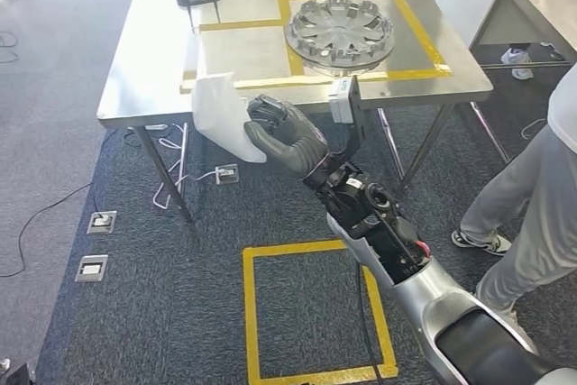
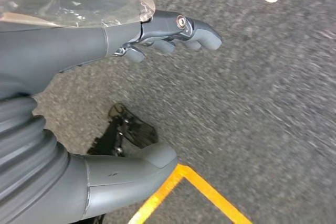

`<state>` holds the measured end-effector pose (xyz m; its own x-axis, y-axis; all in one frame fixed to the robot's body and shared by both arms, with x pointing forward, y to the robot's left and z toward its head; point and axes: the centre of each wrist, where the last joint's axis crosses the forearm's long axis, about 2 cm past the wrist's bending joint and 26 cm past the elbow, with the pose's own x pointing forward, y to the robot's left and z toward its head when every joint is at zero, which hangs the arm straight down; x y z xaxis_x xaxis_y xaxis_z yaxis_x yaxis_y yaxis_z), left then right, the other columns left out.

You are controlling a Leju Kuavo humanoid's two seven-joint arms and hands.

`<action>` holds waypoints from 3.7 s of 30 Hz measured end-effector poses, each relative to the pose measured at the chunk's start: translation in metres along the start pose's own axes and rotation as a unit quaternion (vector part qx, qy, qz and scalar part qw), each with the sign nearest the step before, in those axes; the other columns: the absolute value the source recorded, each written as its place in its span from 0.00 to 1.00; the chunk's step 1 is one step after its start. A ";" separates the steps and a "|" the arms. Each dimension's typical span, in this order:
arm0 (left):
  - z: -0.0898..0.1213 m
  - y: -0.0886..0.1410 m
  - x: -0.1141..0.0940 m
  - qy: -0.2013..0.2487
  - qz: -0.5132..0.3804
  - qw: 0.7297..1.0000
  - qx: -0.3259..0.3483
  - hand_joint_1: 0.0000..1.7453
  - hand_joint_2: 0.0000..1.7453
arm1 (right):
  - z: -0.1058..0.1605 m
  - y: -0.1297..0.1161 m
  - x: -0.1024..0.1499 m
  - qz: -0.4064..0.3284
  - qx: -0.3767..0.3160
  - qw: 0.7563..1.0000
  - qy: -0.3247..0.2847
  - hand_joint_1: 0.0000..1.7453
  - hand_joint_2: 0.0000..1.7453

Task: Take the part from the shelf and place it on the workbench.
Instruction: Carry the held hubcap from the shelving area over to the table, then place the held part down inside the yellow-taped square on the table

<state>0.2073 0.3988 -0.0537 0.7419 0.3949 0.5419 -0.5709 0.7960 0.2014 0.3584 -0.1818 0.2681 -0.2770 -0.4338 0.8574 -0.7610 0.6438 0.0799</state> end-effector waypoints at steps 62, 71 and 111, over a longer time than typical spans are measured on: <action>0.003 -0.010 0.003 -0.007 -0.008 1.000 -0.005 0.00 1.00 | 0.008 0.002 0.010 0.012 -0.014 1.000 -0.013 1.00 1.00; 0.004 -0.015 0.005 -0.008 -0.013 1.000 -0.011 0.00 1.00 | 0.013 0.003 0.013 0.026 -0.024 0.999 -0.009 1.00 1.00; 0.008 -0.027 0.009 -0.023 -0.038 0.999 -0.009 0.00 1.00 | 0.022 0.000 0.020 0.075 -0.044 0.996 -0.001 1.00 1.00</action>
<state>0.2270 0.3771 -0.0480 0.7661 0.3117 0.5621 -0.5066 0.8310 0.2297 0.3393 -0.2045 0.2740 -0.3848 -0.3301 0.8620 -0.6574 0.7535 -0.0049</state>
